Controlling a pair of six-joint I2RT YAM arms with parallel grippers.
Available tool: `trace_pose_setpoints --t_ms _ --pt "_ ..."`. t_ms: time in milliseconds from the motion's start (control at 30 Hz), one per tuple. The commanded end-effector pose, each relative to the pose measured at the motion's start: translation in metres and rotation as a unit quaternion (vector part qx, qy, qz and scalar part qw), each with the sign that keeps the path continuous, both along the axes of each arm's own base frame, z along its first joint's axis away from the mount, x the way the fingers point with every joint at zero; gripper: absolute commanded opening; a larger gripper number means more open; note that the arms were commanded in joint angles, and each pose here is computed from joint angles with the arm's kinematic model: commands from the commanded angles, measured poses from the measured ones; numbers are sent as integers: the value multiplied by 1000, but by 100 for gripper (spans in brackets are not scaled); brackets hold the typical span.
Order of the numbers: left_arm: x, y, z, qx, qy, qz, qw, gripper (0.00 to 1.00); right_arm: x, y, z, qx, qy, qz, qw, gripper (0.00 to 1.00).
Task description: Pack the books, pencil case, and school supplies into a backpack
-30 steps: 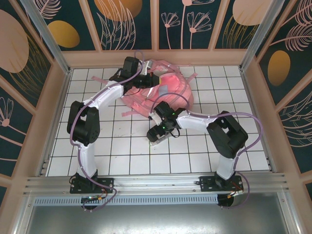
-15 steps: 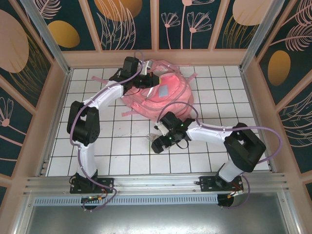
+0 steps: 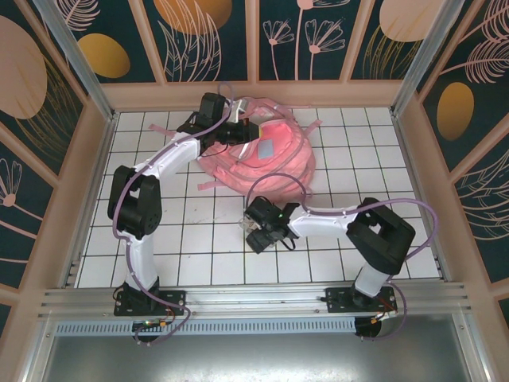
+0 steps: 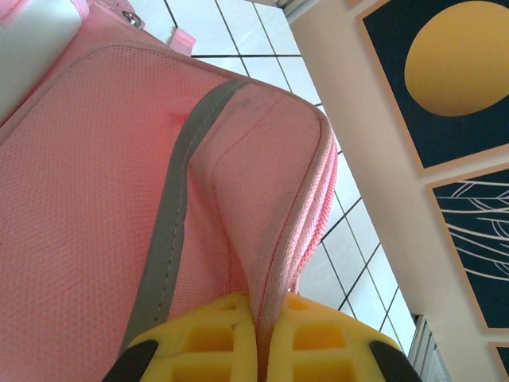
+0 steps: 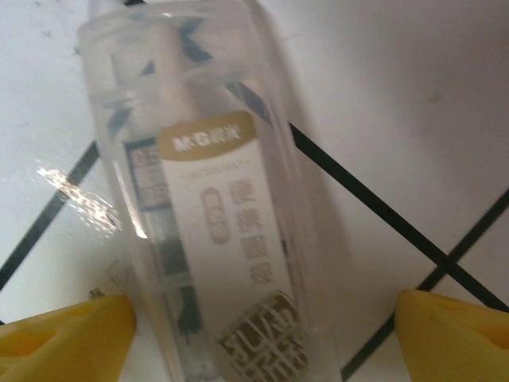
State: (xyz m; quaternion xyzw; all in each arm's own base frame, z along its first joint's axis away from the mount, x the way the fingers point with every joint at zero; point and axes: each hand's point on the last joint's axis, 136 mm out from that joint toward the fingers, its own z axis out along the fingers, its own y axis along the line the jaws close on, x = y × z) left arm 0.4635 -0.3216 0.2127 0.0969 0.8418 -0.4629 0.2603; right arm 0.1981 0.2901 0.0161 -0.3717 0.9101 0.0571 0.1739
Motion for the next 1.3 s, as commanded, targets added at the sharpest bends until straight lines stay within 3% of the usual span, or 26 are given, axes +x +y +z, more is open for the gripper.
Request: trace_pose_setpoints --t_ms 0,167,267,467,667,800,1267 --pt "1 6 53 -33 -62 1 998 0 3 1 -10 -35 -35 12 999 85" --pt "2 5 54 -34 -63 0 997 0 -2 -6 -17 -48 -29 9 998 73" --pt "3 5 53 -34 -63 1 997 0 0 -1 -2 -29 -36 7 999 60" --pt "5 4 53 -36 -62 0 997 0 8 2 43 29 -40 -8 999 59" --pt "6 3 57 -38 -65 0 997 0 23 -9 98 147 -25 -42 988 52" --pt "7 2 58 -39 -65 0 997 0 29 -18 111 180 -29 -51 982 53" --pt "6 4 53 -33 -62 2 998 0 4 10 43 97 24 3 995 71"
